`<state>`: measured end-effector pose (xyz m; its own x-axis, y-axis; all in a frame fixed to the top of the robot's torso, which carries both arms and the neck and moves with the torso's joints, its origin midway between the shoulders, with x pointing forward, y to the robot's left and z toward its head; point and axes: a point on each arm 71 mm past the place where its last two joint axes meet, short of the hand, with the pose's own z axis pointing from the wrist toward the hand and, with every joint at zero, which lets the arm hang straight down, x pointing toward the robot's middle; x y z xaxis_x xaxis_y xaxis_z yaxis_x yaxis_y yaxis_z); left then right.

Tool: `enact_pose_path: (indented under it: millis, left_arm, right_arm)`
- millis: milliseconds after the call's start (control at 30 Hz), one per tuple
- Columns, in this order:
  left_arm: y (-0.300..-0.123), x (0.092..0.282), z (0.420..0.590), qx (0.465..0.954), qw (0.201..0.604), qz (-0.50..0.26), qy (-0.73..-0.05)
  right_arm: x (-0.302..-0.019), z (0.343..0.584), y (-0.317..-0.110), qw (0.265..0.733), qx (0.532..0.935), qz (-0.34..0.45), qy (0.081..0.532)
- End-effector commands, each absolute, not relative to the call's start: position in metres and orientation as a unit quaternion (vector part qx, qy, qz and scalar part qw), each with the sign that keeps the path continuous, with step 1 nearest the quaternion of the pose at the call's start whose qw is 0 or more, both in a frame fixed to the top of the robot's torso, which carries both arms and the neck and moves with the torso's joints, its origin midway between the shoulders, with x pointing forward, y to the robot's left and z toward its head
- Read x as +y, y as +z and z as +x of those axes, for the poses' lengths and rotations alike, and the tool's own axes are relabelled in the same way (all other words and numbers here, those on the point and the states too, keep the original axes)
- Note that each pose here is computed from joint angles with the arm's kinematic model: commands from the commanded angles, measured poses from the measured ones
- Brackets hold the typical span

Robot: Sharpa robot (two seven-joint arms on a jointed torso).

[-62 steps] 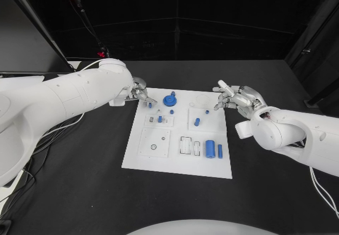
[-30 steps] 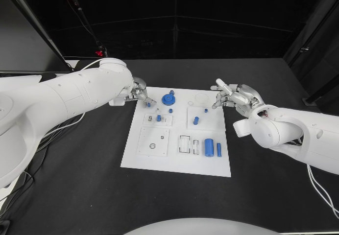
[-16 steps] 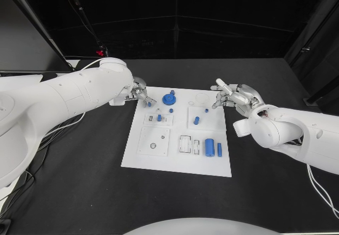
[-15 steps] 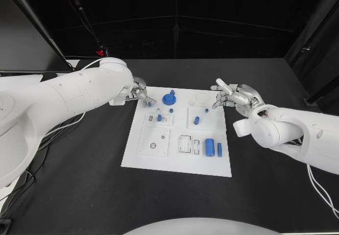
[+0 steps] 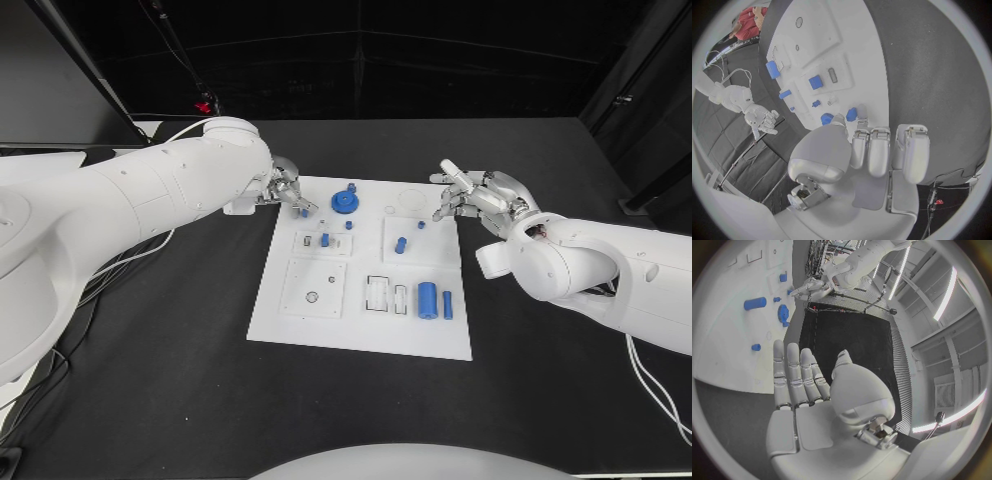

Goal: Assemble the parts on the task board

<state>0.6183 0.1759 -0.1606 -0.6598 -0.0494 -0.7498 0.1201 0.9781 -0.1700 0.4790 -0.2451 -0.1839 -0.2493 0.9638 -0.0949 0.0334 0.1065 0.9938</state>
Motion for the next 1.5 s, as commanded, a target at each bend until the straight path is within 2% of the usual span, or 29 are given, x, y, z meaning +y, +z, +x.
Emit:
enact_pose_path:
  millis: [33, 1500]
  left_arm:
    - [-0.1598, 0.1745, 0.6183, 0.905, 0.412, 0.022, -0.102]
    - [-0.1607, 0.1716, 0.6192, 0.902, 0.420, 0.018, -0.100]
  right_arm:
    - [-0.2439, 0.4789, -0.1822, 0.447, 0.593, 0.416, 0.526]
    - [-0.2438, 0.4796, -0.1825, 0.447, 0.593, 0.416, 0.525]
